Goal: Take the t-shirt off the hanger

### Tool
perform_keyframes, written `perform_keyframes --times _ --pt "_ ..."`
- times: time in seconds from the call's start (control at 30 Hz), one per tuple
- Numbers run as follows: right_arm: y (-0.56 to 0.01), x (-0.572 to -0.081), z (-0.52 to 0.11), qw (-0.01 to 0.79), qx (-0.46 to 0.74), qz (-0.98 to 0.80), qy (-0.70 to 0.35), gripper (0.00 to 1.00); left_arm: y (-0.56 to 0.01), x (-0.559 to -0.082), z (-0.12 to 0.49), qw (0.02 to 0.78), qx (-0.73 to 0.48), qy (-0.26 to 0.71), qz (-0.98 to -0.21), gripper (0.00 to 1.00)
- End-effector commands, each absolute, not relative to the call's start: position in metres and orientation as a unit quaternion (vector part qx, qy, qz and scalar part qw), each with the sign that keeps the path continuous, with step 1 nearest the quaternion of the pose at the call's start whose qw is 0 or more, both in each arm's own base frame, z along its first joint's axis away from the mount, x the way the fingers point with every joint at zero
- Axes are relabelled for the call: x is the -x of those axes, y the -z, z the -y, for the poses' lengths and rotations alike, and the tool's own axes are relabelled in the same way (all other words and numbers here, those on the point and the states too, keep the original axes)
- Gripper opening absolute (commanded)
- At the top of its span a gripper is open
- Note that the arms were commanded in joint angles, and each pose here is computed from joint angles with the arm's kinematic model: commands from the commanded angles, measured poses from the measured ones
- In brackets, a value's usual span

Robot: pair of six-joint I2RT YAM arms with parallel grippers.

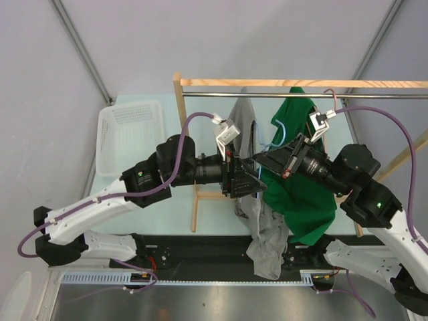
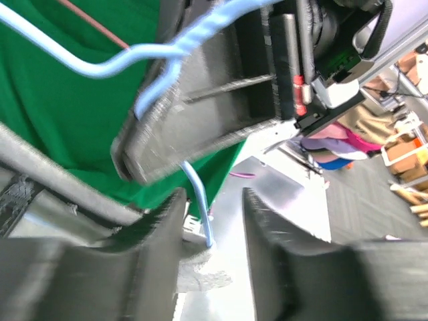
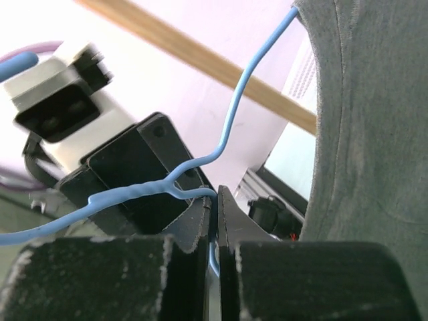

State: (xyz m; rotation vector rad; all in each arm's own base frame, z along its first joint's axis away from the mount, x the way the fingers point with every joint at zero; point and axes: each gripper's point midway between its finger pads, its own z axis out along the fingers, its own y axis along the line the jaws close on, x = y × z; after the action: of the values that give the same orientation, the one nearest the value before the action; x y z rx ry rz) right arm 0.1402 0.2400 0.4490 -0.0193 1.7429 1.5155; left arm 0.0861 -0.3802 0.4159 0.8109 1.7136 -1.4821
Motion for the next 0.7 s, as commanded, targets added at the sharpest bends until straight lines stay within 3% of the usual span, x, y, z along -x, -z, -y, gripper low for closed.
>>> perform_keyframes --times 0.0,0.27,0.4,0.5,0.67 --pt "-0.479 -0.152 -0.218 0.449 -0.064 -0.645 -0.614 0.0 -0.437 -0.08 0.358 0.396 -0.312 0.585 -0.636 0.58" --pt "-0.481 -0.165 -0.2 0.471 -0.126 -0.634 -0.6 0.0 -0.402 -0.053 0.337 0.434 -0.317 0.546 -0.643 0.7" --pt "-0.479 -0.168 -0.2 0.47 -0.134 -0.635 -0.599 0.0 -0.371 -0.039 0.336 0.454 -0.317 0.518 -0.652 0.89" --pt "-0.48 -0.168 -0.2 0.471 -0.135 -0.633 -0.6 0.0 -0.357 -0.022 0.342 0.482 -0.326 0.489 -0.65 0.96" --pt "-0.48 -0.169 -0.204 0.467 -0.132 -0.631 -0.605 0.0 -0.321 -0.016 0.359 0.512 -0.332 0.4 -0.684 1.0"
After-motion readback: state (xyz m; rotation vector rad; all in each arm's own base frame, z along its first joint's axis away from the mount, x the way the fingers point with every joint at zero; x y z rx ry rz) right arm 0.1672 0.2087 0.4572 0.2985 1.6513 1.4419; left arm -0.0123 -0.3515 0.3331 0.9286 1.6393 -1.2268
